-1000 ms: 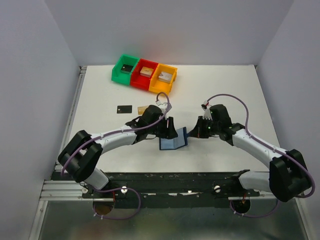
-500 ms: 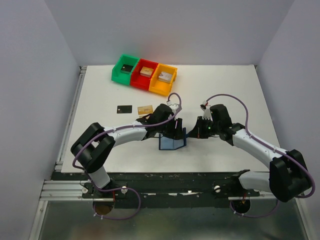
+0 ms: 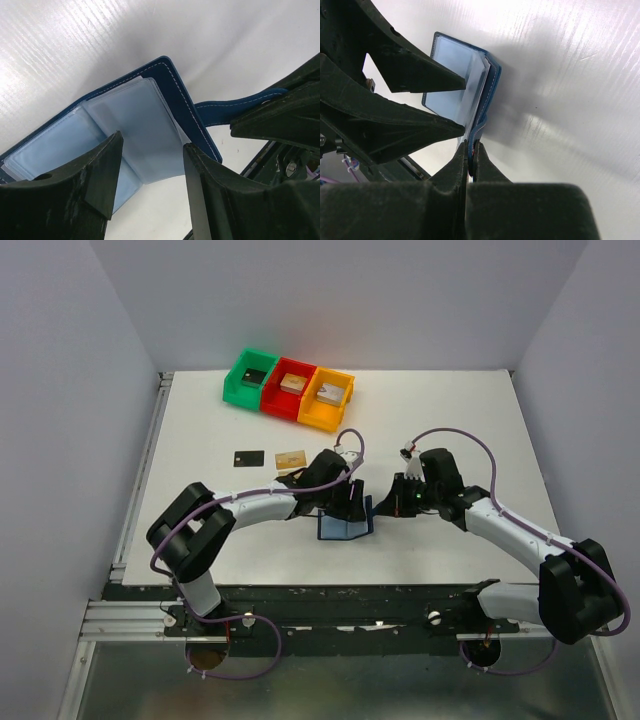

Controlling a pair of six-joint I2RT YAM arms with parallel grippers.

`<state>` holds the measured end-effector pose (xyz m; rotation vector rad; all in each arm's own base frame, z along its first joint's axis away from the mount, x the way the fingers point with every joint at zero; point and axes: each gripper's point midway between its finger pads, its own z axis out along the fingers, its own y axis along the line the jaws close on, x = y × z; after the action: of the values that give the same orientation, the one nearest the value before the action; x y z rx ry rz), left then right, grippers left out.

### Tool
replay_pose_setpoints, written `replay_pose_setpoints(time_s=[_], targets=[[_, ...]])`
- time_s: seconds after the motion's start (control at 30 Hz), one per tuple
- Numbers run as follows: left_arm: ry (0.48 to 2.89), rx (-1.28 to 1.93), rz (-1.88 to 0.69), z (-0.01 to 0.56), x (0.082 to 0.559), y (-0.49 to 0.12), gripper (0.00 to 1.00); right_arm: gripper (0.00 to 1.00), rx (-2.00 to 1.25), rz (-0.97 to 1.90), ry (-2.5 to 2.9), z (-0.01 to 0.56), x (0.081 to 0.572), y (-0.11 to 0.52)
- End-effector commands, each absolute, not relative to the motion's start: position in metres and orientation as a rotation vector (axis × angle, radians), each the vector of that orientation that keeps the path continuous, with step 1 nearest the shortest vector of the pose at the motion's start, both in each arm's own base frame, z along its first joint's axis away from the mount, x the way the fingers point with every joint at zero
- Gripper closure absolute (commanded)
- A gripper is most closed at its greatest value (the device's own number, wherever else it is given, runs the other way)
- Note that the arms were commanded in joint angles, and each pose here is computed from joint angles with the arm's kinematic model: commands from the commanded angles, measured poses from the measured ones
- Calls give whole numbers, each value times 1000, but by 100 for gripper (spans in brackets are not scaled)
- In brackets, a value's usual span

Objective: Take the credit cards out of the card holder
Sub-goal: Remove the credit card from the card holder.

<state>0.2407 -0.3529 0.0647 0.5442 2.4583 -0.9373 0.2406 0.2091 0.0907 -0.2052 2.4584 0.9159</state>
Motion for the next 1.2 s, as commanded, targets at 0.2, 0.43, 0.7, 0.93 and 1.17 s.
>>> replay_pose_setpoints(time_s=[0.2,0.43,0.7,0.93,1.17], targets=[[2448,489,-792,65,251,-336,37,100,-243,958,2408,108,245,215],[2385,455,-805,84,254,-333,34,100,-273,999,2379,122,243,219],[2359,483,-867,95,253,-344,31,100,-300,1014,2368,129,243,223],[2391,502,-877,86,252,-349,31,100,-302,1007,2381,126,242,222],[2447,473,-753,72,256,-334,33,100,-301,981,2388,124,243,219]])
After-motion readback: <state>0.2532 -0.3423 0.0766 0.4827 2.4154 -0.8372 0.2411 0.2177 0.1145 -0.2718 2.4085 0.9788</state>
